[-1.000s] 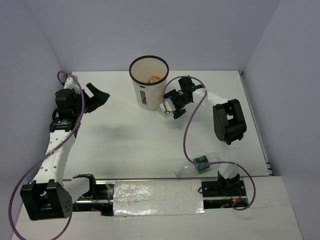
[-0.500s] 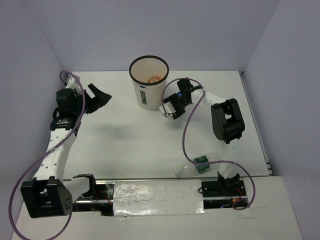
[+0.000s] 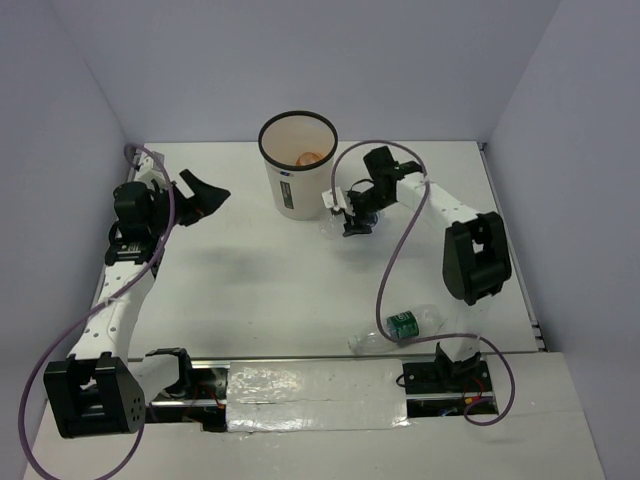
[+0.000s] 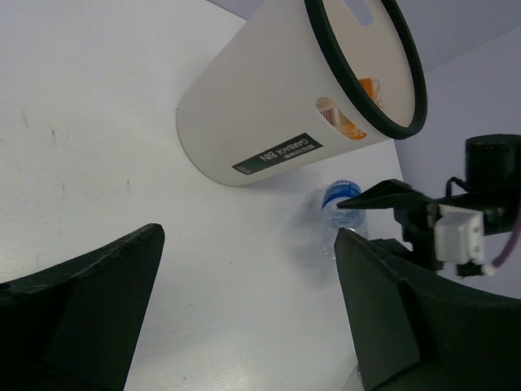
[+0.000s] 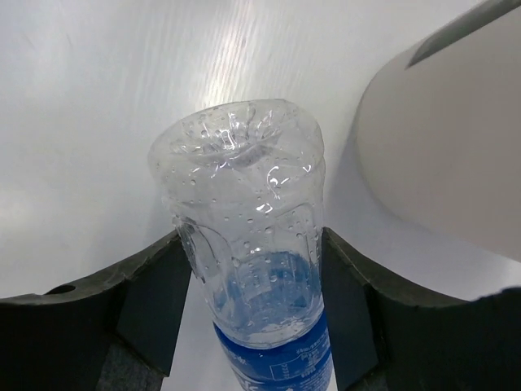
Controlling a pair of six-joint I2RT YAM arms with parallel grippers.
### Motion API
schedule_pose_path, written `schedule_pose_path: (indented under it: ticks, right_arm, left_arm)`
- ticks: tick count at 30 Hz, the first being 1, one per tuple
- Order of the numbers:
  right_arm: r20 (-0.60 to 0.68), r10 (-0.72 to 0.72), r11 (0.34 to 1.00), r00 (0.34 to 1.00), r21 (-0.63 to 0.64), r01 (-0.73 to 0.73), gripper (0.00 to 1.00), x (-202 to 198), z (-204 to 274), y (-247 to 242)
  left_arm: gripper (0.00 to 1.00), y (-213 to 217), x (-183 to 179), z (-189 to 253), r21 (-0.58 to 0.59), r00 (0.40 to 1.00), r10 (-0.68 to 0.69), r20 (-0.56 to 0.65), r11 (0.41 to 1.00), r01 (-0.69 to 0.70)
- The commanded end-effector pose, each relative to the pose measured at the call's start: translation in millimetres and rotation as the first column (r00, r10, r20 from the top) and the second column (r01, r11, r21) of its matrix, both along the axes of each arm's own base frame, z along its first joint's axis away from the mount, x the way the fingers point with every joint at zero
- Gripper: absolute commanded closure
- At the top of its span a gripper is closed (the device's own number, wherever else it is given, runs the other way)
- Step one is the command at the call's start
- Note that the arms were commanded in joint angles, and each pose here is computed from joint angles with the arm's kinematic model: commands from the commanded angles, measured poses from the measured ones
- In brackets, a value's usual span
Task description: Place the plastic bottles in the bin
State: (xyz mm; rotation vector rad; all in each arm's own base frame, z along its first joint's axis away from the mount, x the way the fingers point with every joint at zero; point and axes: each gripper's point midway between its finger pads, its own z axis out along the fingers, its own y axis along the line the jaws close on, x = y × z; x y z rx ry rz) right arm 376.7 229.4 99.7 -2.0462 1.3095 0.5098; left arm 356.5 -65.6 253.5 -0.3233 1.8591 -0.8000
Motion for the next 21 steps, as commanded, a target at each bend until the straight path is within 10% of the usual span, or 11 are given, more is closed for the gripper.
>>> schedule_pose_path:
  ticks: [1, 11, 21]
  right_arm:
    - [-0.152, -0.060, 0.967, 0.987, 0.238, 0.095, 0.65, -34, 107, 28]
    - [-0.318, 0.039, 0.820, 0.947, 0.552, 0.151, 0.68, -72, 279, 69]
    - [-0.375, 0.065, 0.529, 0.925, 0.799, 0.286, 0.69, -12, 419, 99]
  left_arm:
    - [0.01, -8, 1, 30, -0.012, 0.991, -0.052, 0.125, 0.998, 0.054]
    - [0.01, -14, 4, 64, -0.021, 0.975, -0.092, 0.204, 0.995, 0.098]
    - [0.01, -25, -6, 79, -0.035, 0.952, -0.153, 0.265, 0.985, 0.168]
